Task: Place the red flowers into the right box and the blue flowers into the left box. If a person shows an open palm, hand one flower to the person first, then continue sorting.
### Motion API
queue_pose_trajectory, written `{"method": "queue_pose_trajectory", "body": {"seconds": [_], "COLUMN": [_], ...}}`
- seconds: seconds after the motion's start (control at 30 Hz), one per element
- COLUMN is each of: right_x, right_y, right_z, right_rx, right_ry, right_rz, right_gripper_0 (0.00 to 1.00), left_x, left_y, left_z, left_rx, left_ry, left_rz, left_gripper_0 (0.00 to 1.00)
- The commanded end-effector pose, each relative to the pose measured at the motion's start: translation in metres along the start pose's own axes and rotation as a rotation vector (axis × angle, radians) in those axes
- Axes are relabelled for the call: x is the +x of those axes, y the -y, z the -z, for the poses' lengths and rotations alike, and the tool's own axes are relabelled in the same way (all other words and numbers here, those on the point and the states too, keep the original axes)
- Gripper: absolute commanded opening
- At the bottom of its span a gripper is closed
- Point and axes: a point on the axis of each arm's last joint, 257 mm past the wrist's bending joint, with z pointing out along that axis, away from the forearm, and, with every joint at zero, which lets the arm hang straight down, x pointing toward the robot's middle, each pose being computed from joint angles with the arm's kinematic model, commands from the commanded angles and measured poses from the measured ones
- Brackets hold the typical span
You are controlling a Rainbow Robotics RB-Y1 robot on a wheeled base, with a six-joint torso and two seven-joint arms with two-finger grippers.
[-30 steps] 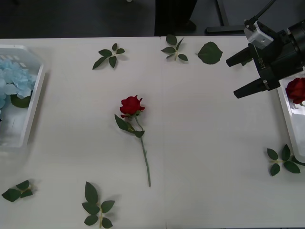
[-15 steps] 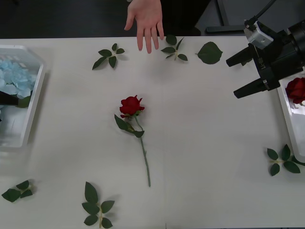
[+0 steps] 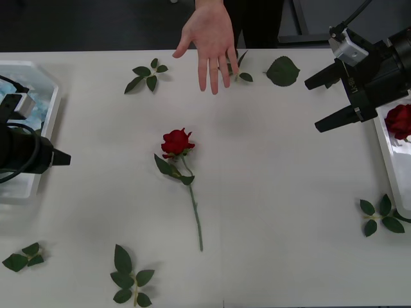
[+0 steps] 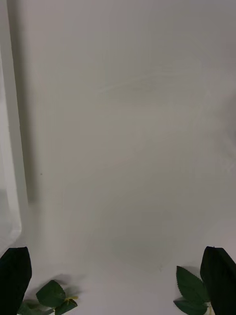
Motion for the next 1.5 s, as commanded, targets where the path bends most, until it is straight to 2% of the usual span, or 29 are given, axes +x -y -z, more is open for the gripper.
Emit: {"method": "queue_pose_trajectory", "body": {"seconds": [0.03,0.4,0.53,0.8,1.2,1.5], "right_x": [-0.005,-0.005,-0.005,-0.005,-0.005,-0.005], "right_y": [0.006,0.006,0.006,0.006,0.006,0.006], "right_z": [0.015,0.015,0.015,0.015,0.015,0.015], "right_rx": [0.034,0.034,0.034,0.034,0.034,0.034], "right_ry": [0.008,0.008,0.008,0.008,0.008,0.008], "right_rz": [-0.011,-0.011,-0.011,-0.011,-0.011,-0.011], "right_gripper_0": [1.00,1.00,1.00,1.00,1.00,1.00], "left_x": [-0.015,-0.018,-0.011,-0.006,0.005,0.016], "left_y": [0.012,0.017,0.057,0.115,0.206,0.262], "left_z": [0.008,0.008,0.000,-0.023,-0.063,-0.094], "left_rx": [0.013,0.032,0.138,0.151,0.146,0.158], "left_ry": [0.040,0.050,0.025,0.035,0.052,-0.018], "left_rz": [-0.054,-0.031,0.086,0.126,0.030,-0.043], "left_gripper_0": [1.00,1.00,1.00,1.00,1.00,1.00]}}
